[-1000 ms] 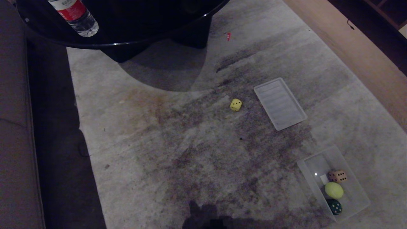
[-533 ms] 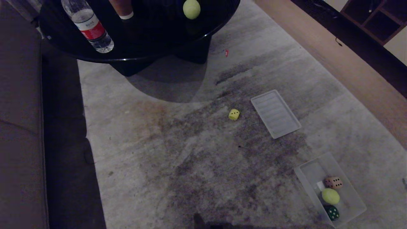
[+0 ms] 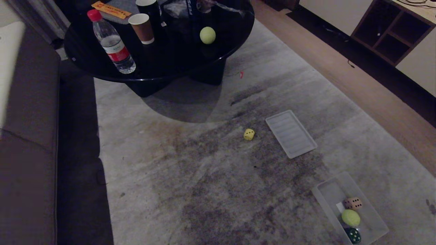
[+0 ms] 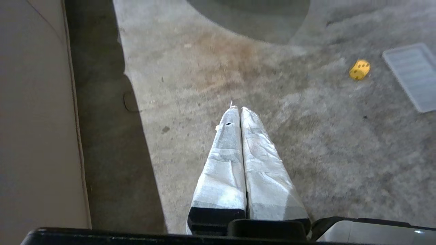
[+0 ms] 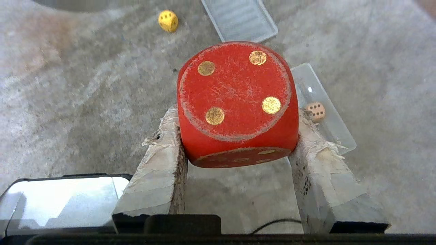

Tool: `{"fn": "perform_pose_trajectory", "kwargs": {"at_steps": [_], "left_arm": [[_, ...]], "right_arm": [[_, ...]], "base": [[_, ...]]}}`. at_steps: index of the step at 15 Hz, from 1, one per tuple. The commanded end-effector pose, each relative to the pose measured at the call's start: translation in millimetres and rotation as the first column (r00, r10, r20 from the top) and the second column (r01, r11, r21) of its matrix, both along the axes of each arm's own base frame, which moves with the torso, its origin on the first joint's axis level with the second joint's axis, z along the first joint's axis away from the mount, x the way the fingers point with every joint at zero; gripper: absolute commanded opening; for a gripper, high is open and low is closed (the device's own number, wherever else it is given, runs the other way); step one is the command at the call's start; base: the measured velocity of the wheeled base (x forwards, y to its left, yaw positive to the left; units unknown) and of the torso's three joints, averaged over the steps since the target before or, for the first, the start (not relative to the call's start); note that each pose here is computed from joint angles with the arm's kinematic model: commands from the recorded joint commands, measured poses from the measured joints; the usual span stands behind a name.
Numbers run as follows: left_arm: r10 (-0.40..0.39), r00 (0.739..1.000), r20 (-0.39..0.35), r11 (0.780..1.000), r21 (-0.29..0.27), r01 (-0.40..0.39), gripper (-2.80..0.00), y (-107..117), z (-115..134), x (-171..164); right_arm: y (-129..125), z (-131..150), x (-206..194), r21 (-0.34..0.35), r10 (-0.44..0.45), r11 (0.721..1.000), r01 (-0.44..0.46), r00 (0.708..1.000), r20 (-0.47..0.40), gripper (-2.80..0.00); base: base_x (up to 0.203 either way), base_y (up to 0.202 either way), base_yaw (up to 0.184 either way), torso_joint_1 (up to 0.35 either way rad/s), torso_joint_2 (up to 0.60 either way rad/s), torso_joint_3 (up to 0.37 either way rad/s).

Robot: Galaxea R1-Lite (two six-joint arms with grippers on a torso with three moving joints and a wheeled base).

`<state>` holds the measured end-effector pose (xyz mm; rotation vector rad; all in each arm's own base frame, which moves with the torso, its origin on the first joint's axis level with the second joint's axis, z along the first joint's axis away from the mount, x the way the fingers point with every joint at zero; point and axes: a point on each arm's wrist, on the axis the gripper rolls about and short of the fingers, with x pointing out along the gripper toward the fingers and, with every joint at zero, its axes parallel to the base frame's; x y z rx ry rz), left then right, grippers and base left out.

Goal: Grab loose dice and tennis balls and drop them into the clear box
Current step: Put the toys in the box

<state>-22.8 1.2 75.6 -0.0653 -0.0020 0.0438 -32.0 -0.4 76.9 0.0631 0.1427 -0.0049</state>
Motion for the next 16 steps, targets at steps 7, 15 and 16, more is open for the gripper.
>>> {"fn": "perform_pose_trajectory", "kwargs": {"at_steps": [7,15,16], "left_arm": [[0.001,1.0,-0.002,1.0,-0.001,-0.001,-2.8,0.0,-0.3,0.2],[0.001,1.0,-0.002,1.0,-0.001,-0.001,-2.8,0.0,-0.3,0.2],[0.001,1.0,-0.002,1.0,-0.001,-0.001,-2.8,0.0,-0.3,0.2]], "right_arm": [[0.0,-0.1,0.1,0.0,0.0,1.0,0.0,1.0,-0.003,-2.8],[0.0,-0.1,0.1,0.0,0.0,1.0,0.0,1.0,-0.003,-2.8],[0.0,-0.1,0.1,0.0,0.0,1.0,0.0,1.0,-0.003,-2.8]], "base": [[0.0,0.0,0.0,0.002,0.0,0.202],[0.0,0.0,0.0,0.002,0.0,0.203],[0.0,0.0,0.0,0.004,0.0,0.195]]}}
